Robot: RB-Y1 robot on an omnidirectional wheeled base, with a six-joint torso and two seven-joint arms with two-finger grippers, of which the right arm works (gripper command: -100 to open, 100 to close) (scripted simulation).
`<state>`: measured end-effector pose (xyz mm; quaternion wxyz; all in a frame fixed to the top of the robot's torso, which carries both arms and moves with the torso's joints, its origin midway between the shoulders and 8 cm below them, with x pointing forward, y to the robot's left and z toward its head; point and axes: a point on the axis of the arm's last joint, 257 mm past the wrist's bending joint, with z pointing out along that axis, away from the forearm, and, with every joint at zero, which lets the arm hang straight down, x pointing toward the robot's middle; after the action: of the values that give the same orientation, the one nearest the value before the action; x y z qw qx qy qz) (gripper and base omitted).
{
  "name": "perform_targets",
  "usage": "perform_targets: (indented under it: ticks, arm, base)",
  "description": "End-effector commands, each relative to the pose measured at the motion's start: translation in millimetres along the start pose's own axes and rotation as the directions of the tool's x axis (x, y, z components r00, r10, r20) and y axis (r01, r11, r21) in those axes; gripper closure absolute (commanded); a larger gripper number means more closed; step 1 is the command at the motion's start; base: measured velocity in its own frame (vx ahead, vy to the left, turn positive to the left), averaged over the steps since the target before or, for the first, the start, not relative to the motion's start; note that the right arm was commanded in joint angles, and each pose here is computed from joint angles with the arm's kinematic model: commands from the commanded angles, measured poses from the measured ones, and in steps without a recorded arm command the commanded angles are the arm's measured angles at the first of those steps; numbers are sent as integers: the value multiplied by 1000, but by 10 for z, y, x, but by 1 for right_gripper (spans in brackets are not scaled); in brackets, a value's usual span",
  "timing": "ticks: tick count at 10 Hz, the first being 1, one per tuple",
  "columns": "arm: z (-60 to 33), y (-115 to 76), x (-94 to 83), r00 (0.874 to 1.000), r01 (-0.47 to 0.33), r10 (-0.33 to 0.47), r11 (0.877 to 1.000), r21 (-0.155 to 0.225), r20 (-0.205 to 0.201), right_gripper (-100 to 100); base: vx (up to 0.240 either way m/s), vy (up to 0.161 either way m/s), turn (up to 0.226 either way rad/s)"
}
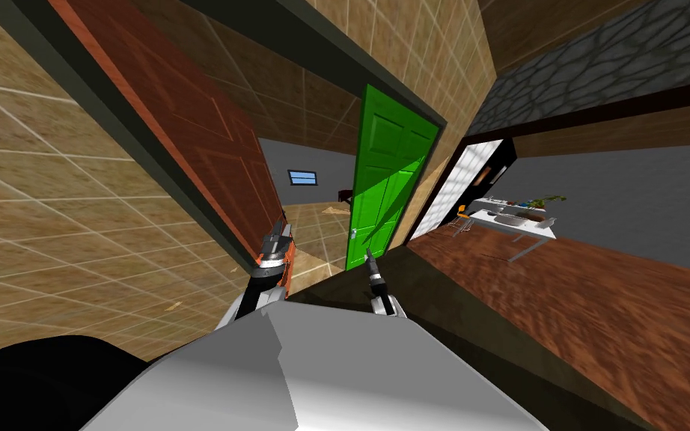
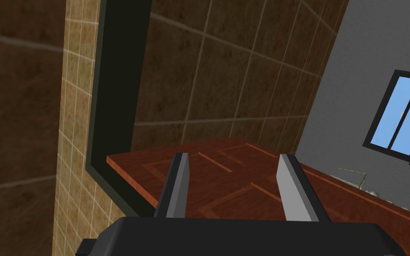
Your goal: Push the door open
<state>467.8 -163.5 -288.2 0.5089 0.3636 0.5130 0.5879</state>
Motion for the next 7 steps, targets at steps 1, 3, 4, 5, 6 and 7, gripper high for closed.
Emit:
perform_targets:
  ticks: [1, 3, 4, 5, 6, 7]
  arm:
    - [-20, -122, 80, 1000, -6, 6, 1000, 24, -11, -100]
    - [-35, -245, 166, 1000, -14, 15, 999, 49, -23, -100]
    - [-46, -324, 225, 999, -19, 21, 998, 65, -30, -100]
    - [-53, -363, 255, 999, -22, 24, 997, 73, -34, -100]
    - [-60, -401, 285, 999, -24, 27, 996, 81, -38, -100]
    - [-66, -438, 316, 999, -26, 30, 996, 89, -42, -100]
  base:
    - [117, -81, 87]
    - [115, -95, 92]
    - [122, -129, 124]
    - [118, -112, 77]
    - [95, -78, 43]
    - [73, -65, 55]
